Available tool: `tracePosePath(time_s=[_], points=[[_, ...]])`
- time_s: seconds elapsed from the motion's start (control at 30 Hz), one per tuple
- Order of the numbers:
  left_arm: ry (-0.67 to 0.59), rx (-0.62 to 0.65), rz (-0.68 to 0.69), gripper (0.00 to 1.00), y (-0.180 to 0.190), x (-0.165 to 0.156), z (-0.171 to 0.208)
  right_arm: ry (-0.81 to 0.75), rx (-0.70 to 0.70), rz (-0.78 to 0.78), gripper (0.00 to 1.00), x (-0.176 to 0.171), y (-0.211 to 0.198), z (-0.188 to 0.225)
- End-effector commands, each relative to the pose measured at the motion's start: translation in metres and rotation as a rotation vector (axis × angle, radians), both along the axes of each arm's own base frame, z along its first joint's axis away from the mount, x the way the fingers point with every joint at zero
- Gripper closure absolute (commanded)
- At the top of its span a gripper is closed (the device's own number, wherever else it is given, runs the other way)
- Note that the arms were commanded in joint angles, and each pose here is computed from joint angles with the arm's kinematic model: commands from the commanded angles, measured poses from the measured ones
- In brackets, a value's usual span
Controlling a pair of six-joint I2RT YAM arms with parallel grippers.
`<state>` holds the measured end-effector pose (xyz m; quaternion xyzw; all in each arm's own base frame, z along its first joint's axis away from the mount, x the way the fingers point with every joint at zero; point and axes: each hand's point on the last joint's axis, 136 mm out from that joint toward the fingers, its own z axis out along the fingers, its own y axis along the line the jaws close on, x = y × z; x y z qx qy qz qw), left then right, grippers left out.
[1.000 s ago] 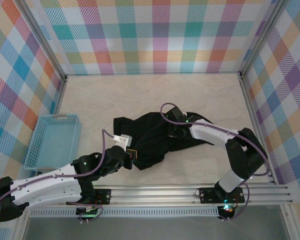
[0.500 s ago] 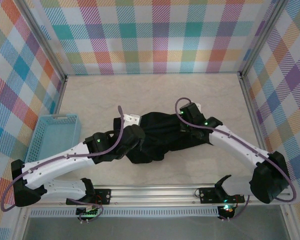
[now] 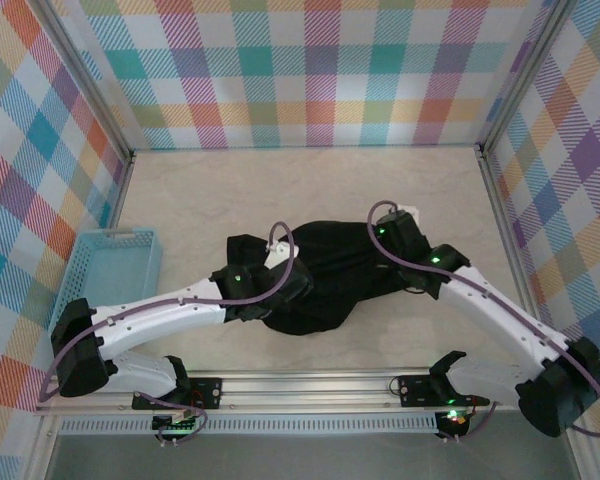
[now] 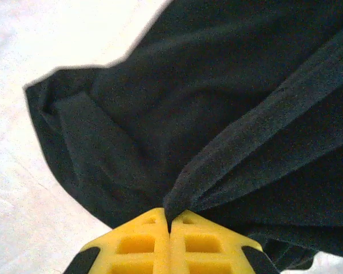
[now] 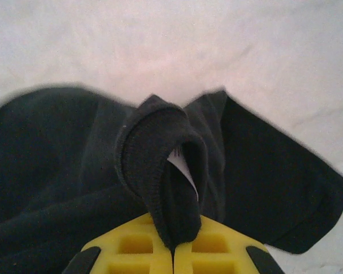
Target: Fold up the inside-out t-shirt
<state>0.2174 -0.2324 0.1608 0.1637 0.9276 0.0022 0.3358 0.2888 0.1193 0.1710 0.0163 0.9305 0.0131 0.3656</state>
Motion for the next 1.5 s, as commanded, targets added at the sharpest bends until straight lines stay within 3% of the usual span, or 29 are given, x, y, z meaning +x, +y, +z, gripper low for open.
tracePosePath(time_s=[0.0,0.07,0.13,0.3,0.43,0.53,0.83,0.97,1.13,1.27,1.47], points=[[0.054,-0.103,-0.005,1.0,-0.009,-0.007,-0.005,0.134,0.001,0.015,0.77,-0.01,0.003,-0.04],[0.074,-0.142,-0.01,1.0,-0.016,-0.008,-0.007,0.169,0.027,0.029,0.55,-0.015,0.008,-0.046],[0.089,-0.175,-0.004,1.0,-0.02,-0.008,-0.006,0.185,0.091,0.084,0.41,-0.023,0.021,-0.042],[0.107,-0.286,-0.006,1.0,-0.029,-0.005,0.003,0.153,0.222,0.284,0.27,-0.06,0.075,-0.018],[0.126,-0.383,-0.026,1.0,-0.04,-0.003,0.012,0.152,0.353,0.425,0.25,-0.089,0.121,-0.016],[0.138,-0.445,-0.055,1.0,-0.05,-0.004,0.019,0.143,0.45,0.543,0.28,-0.104,0.154,-0.02],[0.152,-0.521,-0.102,1.0,-0.055,-0.012,0.024,0.091,0.479,0.634,0.45,-0.094,0.187,-0.017],[0.144,-0.533,-0.097,1.0,-0.051,-0.015,0.022,0.081,0.428,0.612,0.67,-0.085,0.186,-0.02],[0.132,-0.515,-0.071,0.83,-0.039,-0.016,0.016,0.061,0.413,0.575,0.98,-0.082,0.177,-0.019],[0.128,-0.501,-0.054,0.61,-0.029,-0.019,0.005,0.034,0.39,0.51,1.0,-0.081,0.158,-0.017],[0.156,-0.51,-0.069,0.52,-0.027,-0.026,-0.013,0.036,0.404,0.465,1.0,-0.088,0.141,-0.022]])
